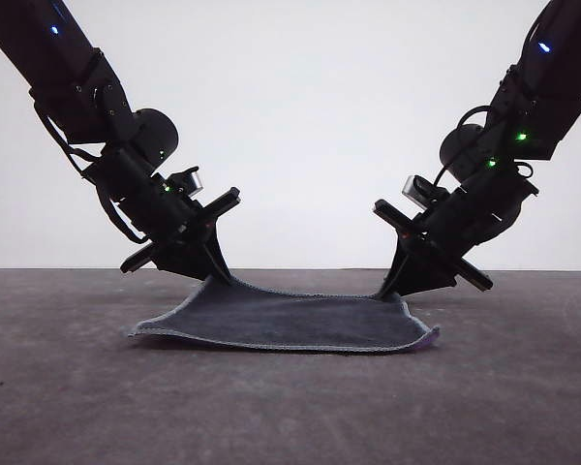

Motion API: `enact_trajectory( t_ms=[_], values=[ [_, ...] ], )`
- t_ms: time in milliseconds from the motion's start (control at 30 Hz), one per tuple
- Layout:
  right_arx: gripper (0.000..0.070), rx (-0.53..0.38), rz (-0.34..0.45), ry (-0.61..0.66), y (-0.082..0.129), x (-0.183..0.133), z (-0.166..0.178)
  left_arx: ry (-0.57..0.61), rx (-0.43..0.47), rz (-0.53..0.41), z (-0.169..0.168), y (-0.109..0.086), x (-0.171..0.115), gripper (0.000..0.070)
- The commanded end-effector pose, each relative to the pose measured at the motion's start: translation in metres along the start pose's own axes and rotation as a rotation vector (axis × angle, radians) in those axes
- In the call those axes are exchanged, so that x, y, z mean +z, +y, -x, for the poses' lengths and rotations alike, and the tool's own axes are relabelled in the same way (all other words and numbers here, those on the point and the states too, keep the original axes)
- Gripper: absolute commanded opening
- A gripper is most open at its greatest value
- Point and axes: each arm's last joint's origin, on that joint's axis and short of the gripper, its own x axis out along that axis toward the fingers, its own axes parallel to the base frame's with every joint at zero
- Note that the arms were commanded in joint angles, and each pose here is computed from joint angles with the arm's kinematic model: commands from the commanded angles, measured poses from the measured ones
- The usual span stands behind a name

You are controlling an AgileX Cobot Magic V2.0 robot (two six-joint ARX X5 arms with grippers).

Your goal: Fold clothes

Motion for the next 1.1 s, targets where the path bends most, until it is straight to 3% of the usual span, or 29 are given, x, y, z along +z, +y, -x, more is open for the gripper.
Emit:
enact_trajectory(
  t_ms=[0, 567, 800, 1067],
  values=[
    [0.0002, 0.005, 0.057, -0.007, 0.004, 0.005, -0.001, -0.014, -0.004, -0.036, -0.001, -0.003, 0.006, 0.0004],
    [0.0002, 0.003, 0.157, 0.018, 0.026, 0.005, 0.018, -0.021, -0.020, -0.131, 0.020, -0.028, 0.012, 0.0004],
    [0.0002, -0.004, 0.206, -0.001, 0.045, 0.006, 0.025, 0.019, -0.013, -0.136, 0.021, -0.028, 0.008, 0.0005],
    [0.0002, -0.018, 0.210, 0.021, 0.051, 0.001, 0.028, 0.015, 0.002, -0.161, 0.030, -0.035, 0.007, 0.0006]
  ],
)
